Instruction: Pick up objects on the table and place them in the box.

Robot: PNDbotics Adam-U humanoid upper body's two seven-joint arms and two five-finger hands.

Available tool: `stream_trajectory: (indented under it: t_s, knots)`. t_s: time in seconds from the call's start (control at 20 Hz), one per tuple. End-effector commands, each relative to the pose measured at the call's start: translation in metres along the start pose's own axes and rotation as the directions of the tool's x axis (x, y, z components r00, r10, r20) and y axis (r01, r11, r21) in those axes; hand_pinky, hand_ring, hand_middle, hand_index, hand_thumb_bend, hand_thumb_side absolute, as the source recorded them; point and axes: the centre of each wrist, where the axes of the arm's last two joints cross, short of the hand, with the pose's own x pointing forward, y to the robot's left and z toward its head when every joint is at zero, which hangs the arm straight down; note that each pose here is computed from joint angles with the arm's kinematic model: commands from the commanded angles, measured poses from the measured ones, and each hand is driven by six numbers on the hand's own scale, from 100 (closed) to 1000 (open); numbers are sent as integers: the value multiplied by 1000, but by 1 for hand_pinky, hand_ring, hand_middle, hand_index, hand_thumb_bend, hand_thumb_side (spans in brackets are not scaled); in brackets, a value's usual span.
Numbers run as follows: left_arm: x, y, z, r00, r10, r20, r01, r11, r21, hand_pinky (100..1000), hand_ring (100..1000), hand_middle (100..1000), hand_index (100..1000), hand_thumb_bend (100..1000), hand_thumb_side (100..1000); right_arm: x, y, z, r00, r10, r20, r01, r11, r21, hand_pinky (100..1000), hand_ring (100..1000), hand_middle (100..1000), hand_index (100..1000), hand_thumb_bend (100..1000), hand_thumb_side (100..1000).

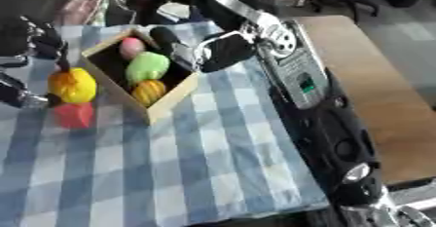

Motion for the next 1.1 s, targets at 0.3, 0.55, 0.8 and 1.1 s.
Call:
stream_trajectory:
  t_s: [0.3, 0.55, 0.8, 1.1]
  knots:
    - [-11, -28, -29, 998, -3, -56, 5, 999, 44, 644, 510, 501, 639, 370, 250, 19, -7, -15, 998, 49, 48, -46, 997, -60, 822, 640, 715, 883, 100, 317]
    - [-12, -40, -33, 997, -11, -78, 15, 998, 53, 678, 555, 562, 697, 380, 257, 22, -4, -15, 997, 68, 34, -65, 994, -83, 819, 640, 718, 883, 100, 322]
    - [-11, -41, -34, 996, -34, -78, 38, 998, 46, 745, 671, 723, 824, 508, 290, 23, -5, -11, 996, 93, 11, -92, 992, -87, 789, 634, 718, 884, 100, 322]
    - [-16, -31, -26, 995, -70, -77, 73, 997, 34, 803, 749, 801, 883, 578, 304, 23, -5, -7, 996, 87, 5, -87, 991, -98, 772, 632, 714, 883, 100, 325]
